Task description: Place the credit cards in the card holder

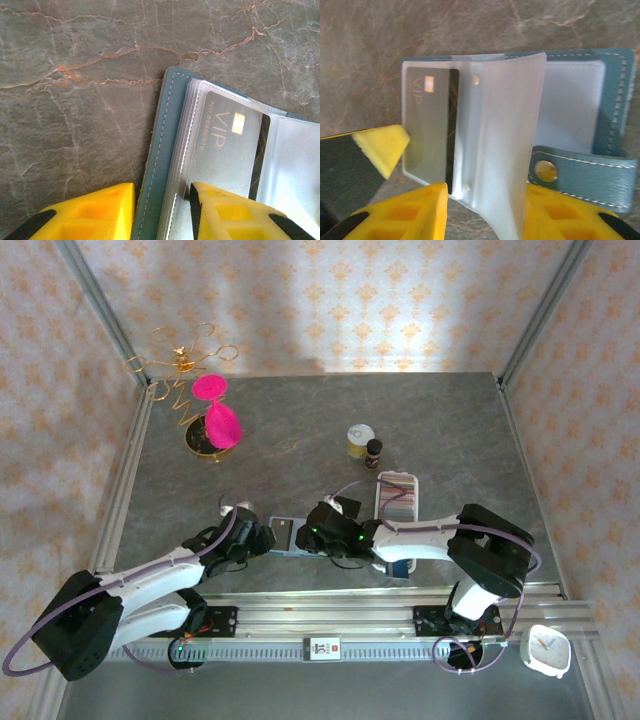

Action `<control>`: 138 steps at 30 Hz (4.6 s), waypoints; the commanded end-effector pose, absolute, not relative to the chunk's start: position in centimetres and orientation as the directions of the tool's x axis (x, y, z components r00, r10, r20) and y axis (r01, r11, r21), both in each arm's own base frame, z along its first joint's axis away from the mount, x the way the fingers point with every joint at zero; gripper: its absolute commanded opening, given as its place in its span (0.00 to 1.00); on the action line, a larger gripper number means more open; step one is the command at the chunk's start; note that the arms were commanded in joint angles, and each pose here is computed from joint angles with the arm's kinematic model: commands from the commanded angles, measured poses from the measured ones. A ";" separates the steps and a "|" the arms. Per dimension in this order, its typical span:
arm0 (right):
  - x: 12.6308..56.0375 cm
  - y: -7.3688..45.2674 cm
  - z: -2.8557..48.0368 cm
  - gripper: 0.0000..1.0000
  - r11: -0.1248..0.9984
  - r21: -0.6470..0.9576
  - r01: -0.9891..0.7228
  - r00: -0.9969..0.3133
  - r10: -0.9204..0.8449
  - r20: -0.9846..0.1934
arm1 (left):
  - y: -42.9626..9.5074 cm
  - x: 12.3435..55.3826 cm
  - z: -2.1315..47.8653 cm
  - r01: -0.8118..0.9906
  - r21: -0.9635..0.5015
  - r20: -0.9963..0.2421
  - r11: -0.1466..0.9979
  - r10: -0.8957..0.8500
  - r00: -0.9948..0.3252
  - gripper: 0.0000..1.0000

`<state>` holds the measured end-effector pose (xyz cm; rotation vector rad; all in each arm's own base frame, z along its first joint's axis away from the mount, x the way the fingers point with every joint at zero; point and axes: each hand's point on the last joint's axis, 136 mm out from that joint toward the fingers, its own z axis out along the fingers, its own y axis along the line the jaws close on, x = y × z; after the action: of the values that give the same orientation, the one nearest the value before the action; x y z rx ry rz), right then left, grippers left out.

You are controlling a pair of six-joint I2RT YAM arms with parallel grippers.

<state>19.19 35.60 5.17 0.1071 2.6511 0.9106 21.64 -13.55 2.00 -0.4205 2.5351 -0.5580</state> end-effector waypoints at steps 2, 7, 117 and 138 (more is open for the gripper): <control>19.5 37.9 7.2 0.41 0.723 0.686 -0.081 -0.936 0.181 -0.302 | -13.2 21.0 1.3 -0.205 -0.460 -0.393 0.864 -0.405 -0.825 0.38; 20.0 39.7 8.1 0.43 0.673 0.734 -0.094 -0.934 0.197 -0.299 | -12.8 21.3 1.9 -0.230 -0.481 -0.409 0.846 -0.448 -0.795 0.38; 29.1 19.0 -0.5 0.00 0.998 -0.041 0.048 -0.954 0.034 -0.297 | -26.0 31.8 6.8 -0.043 -0.573 -0.415 0.819 -0.335 -0.846 0.37; 21.8 21.5 -1.0 0.00 0.998 -0.067 -0.017 -0.970 -0.032 -0.241 | -20.5 32.3 8.2 -0.136 -0.583 -0.446 0.801 -0.455 -0.771 0.35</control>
<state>26.48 24.77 1.81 -0.0460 2.7391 0.0898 32.30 -21.53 6.93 -0.4040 2.4517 -0.7139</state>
